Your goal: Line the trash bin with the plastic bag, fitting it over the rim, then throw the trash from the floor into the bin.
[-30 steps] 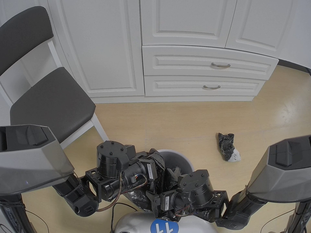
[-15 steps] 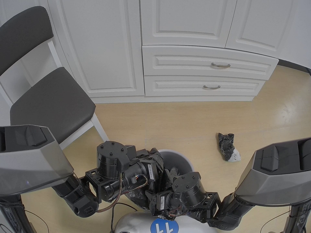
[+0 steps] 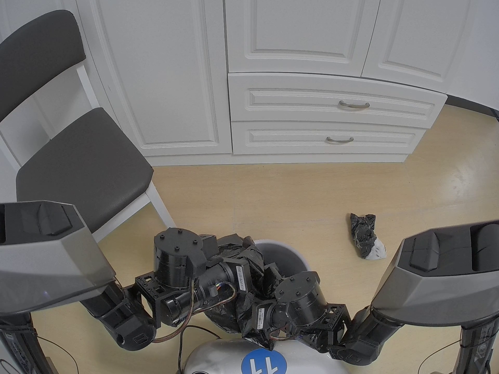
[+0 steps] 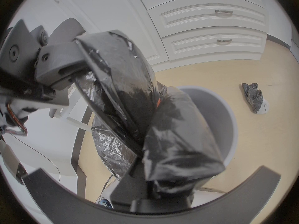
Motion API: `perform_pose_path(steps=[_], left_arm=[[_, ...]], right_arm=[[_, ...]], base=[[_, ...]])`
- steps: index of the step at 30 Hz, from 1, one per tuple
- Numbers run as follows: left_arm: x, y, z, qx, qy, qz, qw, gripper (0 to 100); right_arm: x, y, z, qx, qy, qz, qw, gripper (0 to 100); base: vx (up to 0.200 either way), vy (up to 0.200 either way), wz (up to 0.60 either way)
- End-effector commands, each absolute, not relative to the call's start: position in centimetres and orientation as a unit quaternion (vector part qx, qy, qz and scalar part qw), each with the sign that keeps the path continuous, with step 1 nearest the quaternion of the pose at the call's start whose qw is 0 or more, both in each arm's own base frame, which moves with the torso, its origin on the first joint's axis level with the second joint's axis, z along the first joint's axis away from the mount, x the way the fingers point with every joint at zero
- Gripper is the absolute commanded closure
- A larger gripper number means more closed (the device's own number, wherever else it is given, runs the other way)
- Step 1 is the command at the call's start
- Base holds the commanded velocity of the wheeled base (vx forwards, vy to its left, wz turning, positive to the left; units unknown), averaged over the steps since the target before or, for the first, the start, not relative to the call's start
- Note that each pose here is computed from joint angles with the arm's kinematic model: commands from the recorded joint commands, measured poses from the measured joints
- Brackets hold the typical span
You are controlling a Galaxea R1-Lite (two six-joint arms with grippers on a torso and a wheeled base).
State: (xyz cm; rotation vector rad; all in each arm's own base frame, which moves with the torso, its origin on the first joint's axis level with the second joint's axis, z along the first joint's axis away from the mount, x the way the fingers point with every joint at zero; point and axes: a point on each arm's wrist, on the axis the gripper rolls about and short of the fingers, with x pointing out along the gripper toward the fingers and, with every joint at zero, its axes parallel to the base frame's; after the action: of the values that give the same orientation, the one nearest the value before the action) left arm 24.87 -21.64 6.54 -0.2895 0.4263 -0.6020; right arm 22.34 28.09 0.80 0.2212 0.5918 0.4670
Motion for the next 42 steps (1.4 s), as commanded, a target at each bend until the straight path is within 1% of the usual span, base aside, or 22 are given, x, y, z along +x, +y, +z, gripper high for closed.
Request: perform_pose_path(steps=[1, 7, 8, 12, 16, 26, 30, 42], left_arm=[[24.4, -21.4, 6.8, -0.139, 0.21, -0.295, 0.922, 0], [24.0, -21.2, 7.1, -0.129, 0.206, -0.3, 0.922, 0], [23.3, -20.6, 7.3, -0.11, 0.204, -0.308, 0.923, 0], [22.5, -19.9, 8.2, -0.089, 0.191, -0.315, 0.925, 0], [21.6, -19.1, 8.9, -0.075, 0.193, -0.316, 0.926, 0], [20.4, -18.1, 10.1, -0.077, 0.188, -0.317, 0.927, 0], [19.5, -17.3, 10.7, -0.08, 0.182, -0.317, 0.927, 0], [18.0, -15.9, 11.3, -0.092, 0.176, -0.314, 0.928, 0]], right_arm=[[22.5, 27.9, 1.3, 0.112, 0.284, 0.226, 0.925, 100], [22.4, 27.7, 1.7, 0.112, 0.282, 0.227, 0.925, 100], [22.5, 27.5, 1.8, 0.113, 0.281, 0.223, 0.926, 100], [22.8, 27.2, 1.8, 0.111, 0.281, 0.22, 0.928, 100], [22.8, 27.0, 2.0, 0.111, 0.28, 0.218, 0.928, 100], [22.8, 26.2, 2.9, 0.109, 0.279, 0.217, 0.929, 100], [22.6, 25.9, 3.3, 0.101, 0.29, 0.214, 0.928, 100], [22.4, 25.7, 3.3, 0.092, 0.292, 0.214, 0.928, 100]], base=[[0.0, 0.0, 0.0], [0.0, 0.0, 0.0], [0.0, 0.0, 0.0], [0.0, 0.0, 0.0], [0.0, 0.0, 0.0], [0.0, 0.0, 0.0], [0.0, 0.0, 0.0], [0.0, 0.0, 0.0]])
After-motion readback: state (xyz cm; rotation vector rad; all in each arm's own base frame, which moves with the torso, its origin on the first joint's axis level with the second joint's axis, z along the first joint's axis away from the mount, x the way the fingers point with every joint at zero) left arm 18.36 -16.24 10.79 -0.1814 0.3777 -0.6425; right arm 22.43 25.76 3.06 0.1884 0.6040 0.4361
